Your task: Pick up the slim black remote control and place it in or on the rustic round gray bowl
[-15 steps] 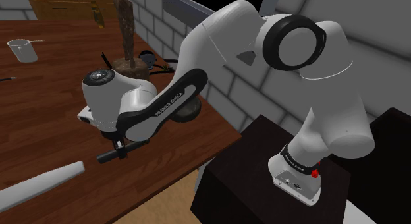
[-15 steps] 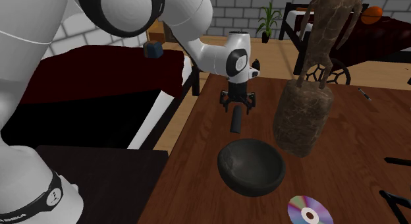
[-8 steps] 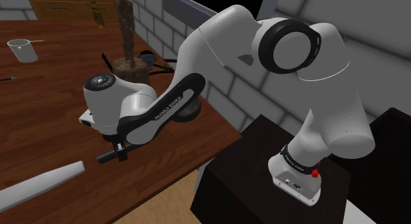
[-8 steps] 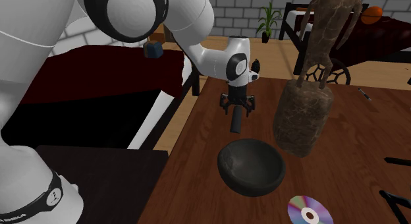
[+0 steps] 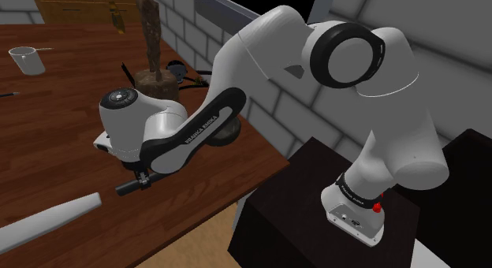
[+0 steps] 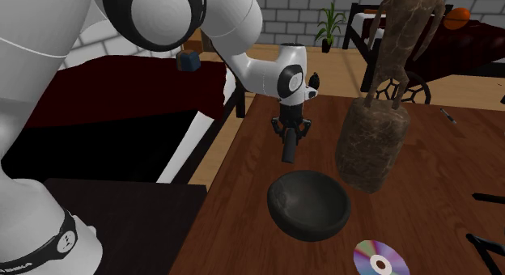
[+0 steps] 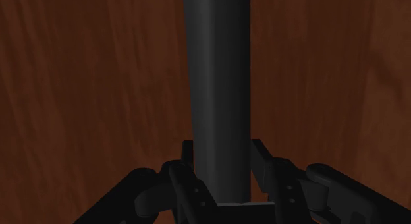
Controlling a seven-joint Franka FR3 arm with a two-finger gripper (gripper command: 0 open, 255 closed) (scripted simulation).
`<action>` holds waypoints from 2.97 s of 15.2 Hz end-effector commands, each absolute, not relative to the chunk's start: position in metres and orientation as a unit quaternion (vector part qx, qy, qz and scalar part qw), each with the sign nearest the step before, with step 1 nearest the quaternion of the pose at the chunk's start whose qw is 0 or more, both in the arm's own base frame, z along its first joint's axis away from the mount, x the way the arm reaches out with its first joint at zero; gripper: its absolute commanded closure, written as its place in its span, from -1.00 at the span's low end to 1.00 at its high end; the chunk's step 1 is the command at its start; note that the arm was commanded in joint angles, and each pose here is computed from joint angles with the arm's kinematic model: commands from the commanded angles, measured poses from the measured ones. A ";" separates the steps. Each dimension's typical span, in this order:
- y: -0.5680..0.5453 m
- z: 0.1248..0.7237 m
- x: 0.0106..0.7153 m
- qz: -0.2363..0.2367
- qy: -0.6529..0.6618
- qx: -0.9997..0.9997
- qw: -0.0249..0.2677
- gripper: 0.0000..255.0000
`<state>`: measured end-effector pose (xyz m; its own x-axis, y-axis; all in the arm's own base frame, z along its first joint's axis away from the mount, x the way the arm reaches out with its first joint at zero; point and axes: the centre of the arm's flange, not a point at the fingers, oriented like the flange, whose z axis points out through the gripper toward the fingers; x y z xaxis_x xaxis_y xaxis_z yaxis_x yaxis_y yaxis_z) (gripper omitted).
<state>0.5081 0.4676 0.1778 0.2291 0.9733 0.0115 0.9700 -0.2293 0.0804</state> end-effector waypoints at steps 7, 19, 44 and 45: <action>0.465 0.192 0.510 0.029 0.619 0.784 0.029 1.00; 0.465 0.255 0.510 0.029 0.619 0.784 0.029 1.00; 0.373 0.346 0.512 0.029 0.619 0.784 0.029 1.00; 0.360 0.346 0.512 0.029 0.619 0.784 0.029 1.00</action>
